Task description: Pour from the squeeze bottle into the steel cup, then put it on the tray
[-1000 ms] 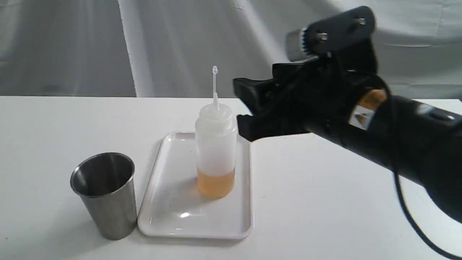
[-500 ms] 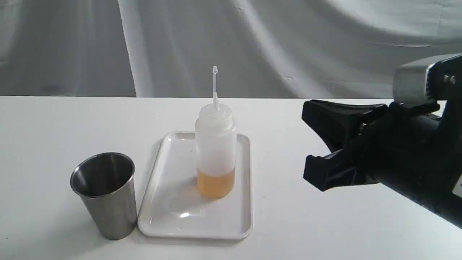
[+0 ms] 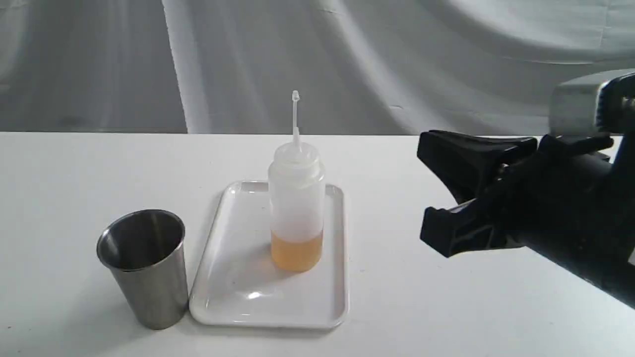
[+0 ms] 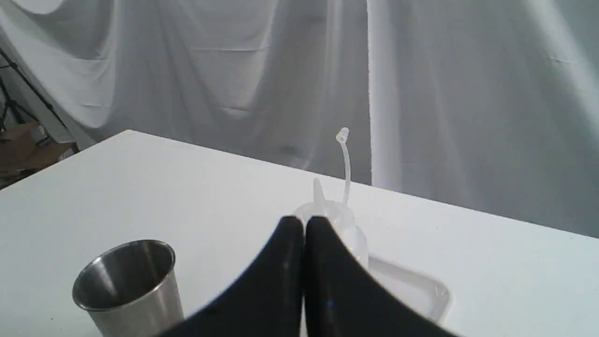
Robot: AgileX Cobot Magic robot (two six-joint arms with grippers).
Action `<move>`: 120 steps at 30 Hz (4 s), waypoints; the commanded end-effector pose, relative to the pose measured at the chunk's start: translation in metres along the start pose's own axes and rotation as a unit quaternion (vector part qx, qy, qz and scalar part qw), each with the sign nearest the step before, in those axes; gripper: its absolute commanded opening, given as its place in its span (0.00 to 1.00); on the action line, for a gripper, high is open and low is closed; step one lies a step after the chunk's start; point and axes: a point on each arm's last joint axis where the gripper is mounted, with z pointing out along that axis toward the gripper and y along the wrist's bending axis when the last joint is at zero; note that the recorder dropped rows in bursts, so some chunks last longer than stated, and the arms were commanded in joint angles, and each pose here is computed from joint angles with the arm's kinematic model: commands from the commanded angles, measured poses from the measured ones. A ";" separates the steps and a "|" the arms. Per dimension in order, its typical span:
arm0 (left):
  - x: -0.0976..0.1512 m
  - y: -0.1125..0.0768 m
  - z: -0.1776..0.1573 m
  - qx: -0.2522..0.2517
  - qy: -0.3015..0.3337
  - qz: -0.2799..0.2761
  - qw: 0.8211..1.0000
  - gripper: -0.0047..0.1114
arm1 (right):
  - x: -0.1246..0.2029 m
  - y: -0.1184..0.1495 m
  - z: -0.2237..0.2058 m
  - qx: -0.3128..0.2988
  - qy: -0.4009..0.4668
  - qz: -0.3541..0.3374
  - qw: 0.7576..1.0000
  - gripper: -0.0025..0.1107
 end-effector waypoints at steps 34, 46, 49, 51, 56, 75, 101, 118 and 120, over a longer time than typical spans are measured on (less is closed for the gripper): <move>0.001 0.000 0.000 0.001 -0.004 0.000 1.000 0.11 | 0.041 -0.055 -0.131 0.224 -0.051 0.034 0.973 0.02; 0.001 0.000 0.000 0.001 -0.004 0.000 1.000 0.11 | 0.086 -0.051 -0.144 0.221 -0.031 -0.019 0.975 0.02; 0.001 0.000 0.000 0.001 -0.004 0.000 1.000 0.11 | 0.086 -0.048 -0.151 0.218 -0.042 -0.055 0.973 0.02; 0.001 0.000 0.000 0.001 -0.004 0.000 1.000 0.11 | 0.087 -0.046 -0.154 0.218 -0.043 -0.069 0.973 0.02; 0.001 0.000 0.000 0.001 -0.004 0.000 1.000 0.11 | 0.095 -0.045 -0.157 0.218 -0.034 -0.081 0.972 0.02; 0.001 0.000 0.000 0.001 -0.004 0.000 1.000 0.11 | 0.118 -0.047 -0.158 0.220 0.085 -0.047 0.971 0.02; 0.001 0.000 0.000 0.001 -0.004 0.000 1.000 0.11 | 0.118 -0.047 -0.158 0.220 0.085 -0.047 0.971 0.02; 0.001 0.000 0.000 0.001 -0.004 0.000 1.000 0.11 | 0.118 -0.047 -0.158 0.220 0.085 -0.047 0.971 0.02; 0.001 0.000 0.000 0.001 -0.004 0.000 1.000 0.11 | 0.118 -0.047 -0.158 0.220 0.085 -0.047 0.971 0.02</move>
